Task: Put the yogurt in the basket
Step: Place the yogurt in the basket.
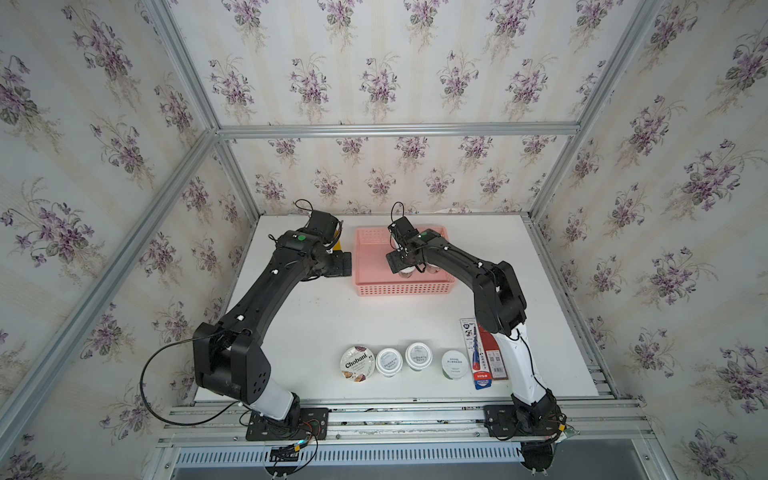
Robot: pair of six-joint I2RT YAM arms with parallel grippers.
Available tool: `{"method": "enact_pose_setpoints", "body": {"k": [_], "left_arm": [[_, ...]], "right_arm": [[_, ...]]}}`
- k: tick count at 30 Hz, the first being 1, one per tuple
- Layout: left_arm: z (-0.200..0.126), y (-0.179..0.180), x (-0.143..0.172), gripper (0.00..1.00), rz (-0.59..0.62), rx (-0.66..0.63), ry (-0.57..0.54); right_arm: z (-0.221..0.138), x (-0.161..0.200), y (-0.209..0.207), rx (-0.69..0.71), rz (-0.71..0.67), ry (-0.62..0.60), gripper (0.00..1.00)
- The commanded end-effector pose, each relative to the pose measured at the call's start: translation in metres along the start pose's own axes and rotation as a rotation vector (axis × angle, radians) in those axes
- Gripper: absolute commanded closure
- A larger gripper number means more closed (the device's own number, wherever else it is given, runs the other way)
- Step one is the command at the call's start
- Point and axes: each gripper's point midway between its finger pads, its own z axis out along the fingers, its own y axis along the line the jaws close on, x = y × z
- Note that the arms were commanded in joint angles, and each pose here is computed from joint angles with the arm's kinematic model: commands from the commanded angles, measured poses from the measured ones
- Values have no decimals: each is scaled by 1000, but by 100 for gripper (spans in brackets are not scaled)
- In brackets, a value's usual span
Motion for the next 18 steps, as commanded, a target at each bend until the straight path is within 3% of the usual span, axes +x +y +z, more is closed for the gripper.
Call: {"method": "enact_pose_setpoints", "body": {"k": [1, 13, 18], "left_arm": [[0, 2, -2, 1, 13, -15, -7], [-4, 3, -2, 1, 14, -12, -18], [-7, 3, -3, 1, 12, -13, -25]], "right_arm": [[-5, -3, -3, 12, -3, -13, 12], [-28, -8, -6, 7, 6, -39, 10], [-32, -6, -6, 3, 9, -38, 13]]}}
